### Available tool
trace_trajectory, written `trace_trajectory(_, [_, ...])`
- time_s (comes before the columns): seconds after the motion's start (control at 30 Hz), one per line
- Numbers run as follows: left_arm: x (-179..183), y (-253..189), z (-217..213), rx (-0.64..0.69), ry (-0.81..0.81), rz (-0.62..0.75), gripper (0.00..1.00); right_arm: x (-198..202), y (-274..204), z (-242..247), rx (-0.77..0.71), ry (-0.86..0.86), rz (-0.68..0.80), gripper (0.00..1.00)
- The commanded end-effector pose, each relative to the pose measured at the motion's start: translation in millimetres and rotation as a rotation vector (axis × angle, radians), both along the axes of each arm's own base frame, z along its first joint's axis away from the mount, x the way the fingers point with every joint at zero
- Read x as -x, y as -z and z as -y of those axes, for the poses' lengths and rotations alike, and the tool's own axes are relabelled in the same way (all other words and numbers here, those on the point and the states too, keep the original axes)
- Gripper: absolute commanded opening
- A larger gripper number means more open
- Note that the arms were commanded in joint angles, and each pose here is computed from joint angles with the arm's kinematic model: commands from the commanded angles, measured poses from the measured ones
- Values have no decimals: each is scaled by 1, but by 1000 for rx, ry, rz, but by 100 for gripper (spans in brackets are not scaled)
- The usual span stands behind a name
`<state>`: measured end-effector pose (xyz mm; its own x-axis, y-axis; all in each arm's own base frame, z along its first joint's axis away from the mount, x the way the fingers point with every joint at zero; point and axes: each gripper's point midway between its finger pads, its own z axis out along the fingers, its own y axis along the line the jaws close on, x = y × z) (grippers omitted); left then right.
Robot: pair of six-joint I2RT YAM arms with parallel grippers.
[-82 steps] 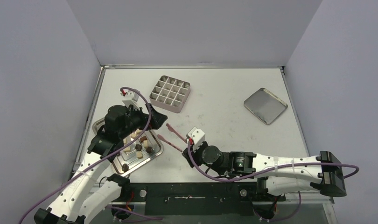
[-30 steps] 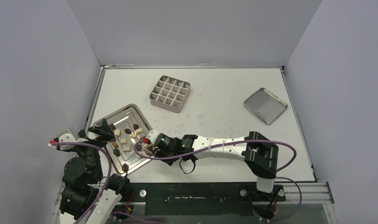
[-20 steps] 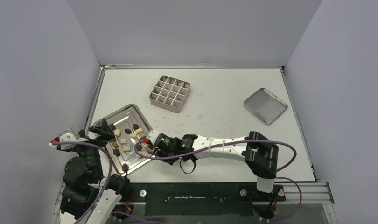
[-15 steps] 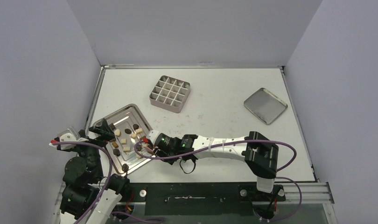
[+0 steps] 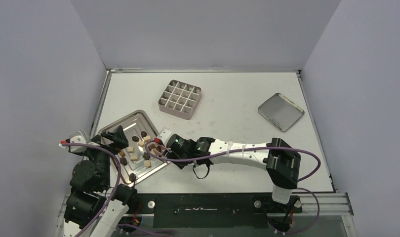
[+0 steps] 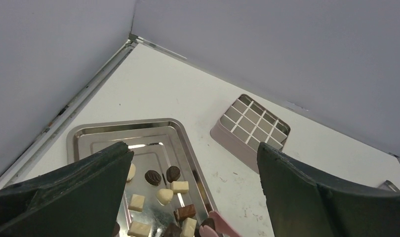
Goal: Pack the chocolate
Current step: Pick up the fake chocolate from the plate.
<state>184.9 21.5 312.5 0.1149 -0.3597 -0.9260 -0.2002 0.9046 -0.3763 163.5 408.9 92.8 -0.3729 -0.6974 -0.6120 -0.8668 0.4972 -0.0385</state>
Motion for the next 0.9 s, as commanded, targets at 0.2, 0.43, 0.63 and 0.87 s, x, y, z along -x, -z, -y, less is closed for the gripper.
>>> trace_trajectory(0.2, [5, 4, 8, 28, 50, -10, 97, -54, -78, -3, -245, 129, 59, 24])
trace_trajectory(0.43, [5, 5, 10, 28, 67, -9, 97, -139, -116, 21, -314, 308, 180, 24])
trace_trajectory(0.63, [4, 7, 13, 22, 83, -17, 97, -213, -128, 38, -357, 434, 246, 25])
trace_trajectory(0.87, [2, 7, 17, 21, 99, -18, 97, -277, -122, 37, -368, 473, 270, 25])
